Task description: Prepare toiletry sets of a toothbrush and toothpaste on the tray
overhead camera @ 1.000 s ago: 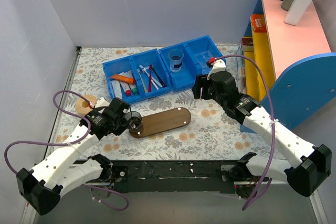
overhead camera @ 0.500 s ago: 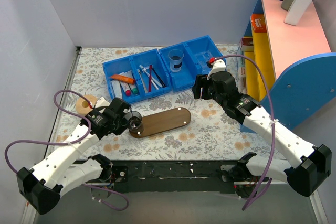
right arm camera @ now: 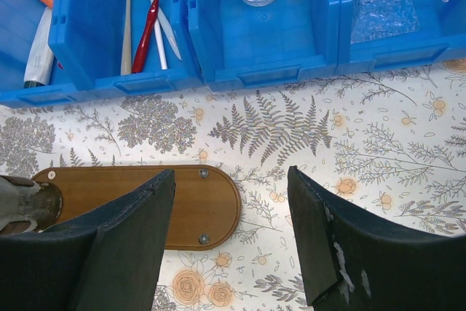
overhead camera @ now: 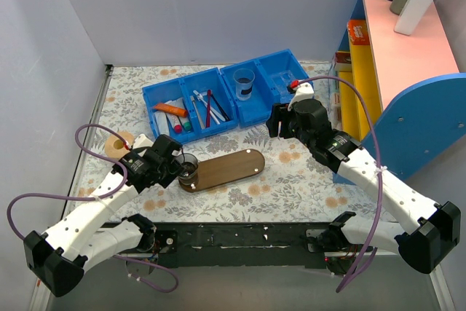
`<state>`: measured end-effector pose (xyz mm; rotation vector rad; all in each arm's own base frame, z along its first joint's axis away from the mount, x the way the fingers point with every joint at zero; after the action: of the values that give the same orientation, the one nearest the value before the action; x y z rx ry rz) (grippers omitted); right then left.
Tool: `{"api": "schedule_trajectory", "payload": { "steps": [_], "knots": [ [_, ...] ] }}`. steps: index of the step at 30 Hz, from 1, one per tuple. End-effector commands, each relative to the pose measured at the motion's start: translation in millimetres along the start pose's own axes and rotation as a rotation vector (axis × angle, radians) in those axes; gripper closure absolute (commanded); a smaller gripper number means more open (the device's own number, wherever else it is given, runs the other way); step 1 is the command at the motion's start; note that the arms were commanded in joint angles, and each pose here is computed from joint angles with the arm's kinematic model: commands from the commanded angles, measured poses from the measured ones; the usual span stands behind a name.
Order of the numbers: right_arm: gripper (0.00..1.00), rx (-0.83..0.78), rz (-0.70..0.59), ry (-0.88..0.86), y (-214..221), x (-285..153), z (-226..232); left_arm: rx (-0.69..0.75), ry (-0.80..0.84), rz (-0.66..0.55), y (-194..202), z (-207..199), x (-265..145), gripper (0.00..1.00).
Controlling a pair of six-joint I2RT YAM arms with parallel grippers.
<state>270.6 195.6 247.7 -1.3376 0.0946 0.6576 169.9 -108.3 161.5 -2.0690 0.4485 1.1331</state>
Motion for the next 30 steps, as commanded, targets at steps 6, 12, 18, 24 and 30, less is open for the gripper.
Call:
{"api": "schedule_trajectory", "payload": {
  "steps": [6,12,18,24,30],
  "knots": [
    [0.29,0.01,-0.045,-0.013,-10.0,-5.1,1.4,-0.022,0.044,-0.045,-11.2,-11.2,-8.9,0.62],
    [0.29,0.01,-0.045,-0.009,-9.8,-5.1,0.8,-0.016,0.077,-0.072,-17.1,-13.3,-14.9,0.57],
    [0.29,0.009,-0.038,-0.005,-8.0,-3.7,-0.1,-0.015,0.117,-0.077,-18.0,-16.6,-18.0,0.56],
    [0.29,0.008,-0.034,-0.007,-8.3,-3.4,0.8,0.013,0.144,-0.074,-19.3,-21.5,-22.7,0.55],
    [0.29,0.005,-0.03,0.003,-6.6,-3.1,-1.4,-0.016,0.219,-0.12,-26.5,-13.7,-36.4,0.54]
  ]
}}
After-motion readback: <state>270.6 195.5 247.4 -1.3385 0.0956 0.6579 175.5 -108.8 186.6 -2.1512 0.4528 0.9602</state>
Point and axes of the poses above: each gripper's point midway between its finger pads, its own x axis out along the fingers, its own z axis along the line the jaws close on, y = z × x, the point moved 3 cm from there along -x, back along the fingers, and after that the axes turned 3 degrees about x, right-handed, at the moved point
